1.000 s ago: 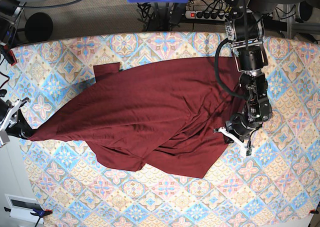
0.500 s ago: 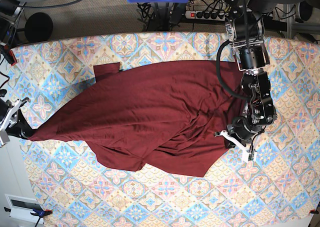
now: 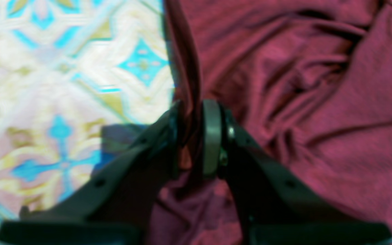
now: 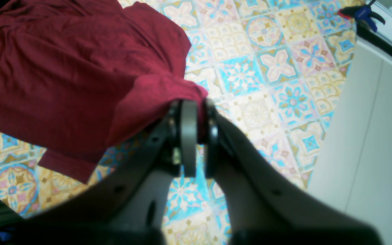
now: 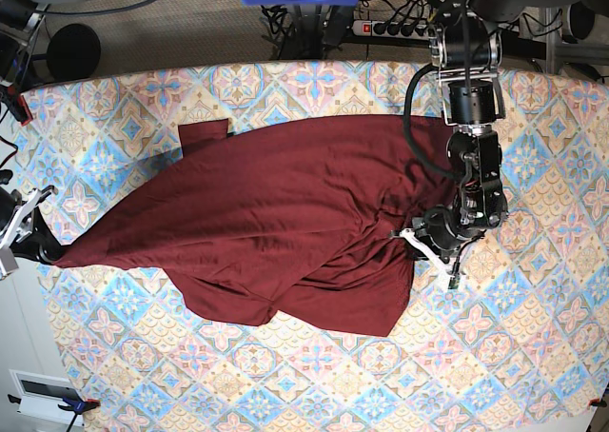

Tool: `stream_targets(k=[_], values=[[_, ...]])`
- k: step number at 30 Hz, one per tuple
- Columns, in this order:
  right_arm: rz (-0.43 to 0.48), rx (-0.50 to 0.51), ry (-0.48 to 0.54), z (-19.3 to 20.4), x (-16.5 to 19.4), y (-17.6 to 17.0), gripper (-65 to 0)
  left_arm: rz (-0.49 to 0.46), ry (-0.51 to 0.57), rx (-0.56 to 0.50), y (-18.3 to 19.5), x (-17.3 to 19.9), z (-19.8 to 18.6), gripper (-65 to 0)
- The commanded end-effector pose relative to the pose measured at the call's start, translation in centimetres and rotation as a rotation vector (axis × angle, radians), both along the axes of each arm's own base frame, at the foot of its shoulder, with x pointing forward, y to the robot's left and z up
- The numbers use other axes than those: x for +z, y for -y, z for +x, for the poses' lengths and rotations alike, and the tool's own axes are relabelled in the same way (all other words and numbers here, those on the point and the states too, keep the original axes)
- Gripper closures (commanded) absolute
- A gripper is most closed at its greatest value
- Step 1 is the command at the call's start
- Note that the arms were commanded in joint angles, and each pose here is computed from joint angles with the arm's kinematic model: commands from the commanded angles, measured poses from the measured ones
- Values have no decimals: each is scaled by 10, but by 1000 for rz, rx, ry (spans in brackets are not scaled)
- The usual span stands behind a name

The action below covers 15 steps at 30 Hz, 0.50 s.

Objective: Layout the t-shirt on the table in an organized manner, then fold the t-shirt properly
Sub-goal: 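Grasp the bunched shirt fabric with the left gripper and adjust it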

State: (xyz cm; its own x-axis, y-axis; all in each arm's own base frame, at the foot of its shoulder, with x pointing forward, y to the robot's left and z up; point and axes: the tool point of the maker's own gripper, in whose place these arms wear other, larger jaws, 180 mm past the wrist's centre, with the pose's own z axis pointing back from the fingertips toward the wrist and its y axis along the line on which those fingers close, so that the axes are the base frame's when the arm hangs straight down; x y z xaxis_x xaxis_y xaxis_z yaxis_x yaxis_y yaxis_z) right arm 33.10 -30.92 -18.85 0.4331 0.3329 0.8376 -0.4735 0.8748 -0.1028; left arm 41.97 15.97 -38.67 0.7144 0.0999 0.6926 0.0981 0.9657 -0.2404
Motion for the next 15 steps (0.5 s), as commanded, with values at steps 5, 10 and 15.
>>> stream_targets(k=[5,10,15], values=[[-5,9,61,5,21,1,0,-5,59,-1,-1,20,14,-52],[-5,9,61,5,21,1,0,20,35,6,-11,11,5,-93],[-5,10,60,5,21,1,0,19,10,5,-11,0,-5,-165]])
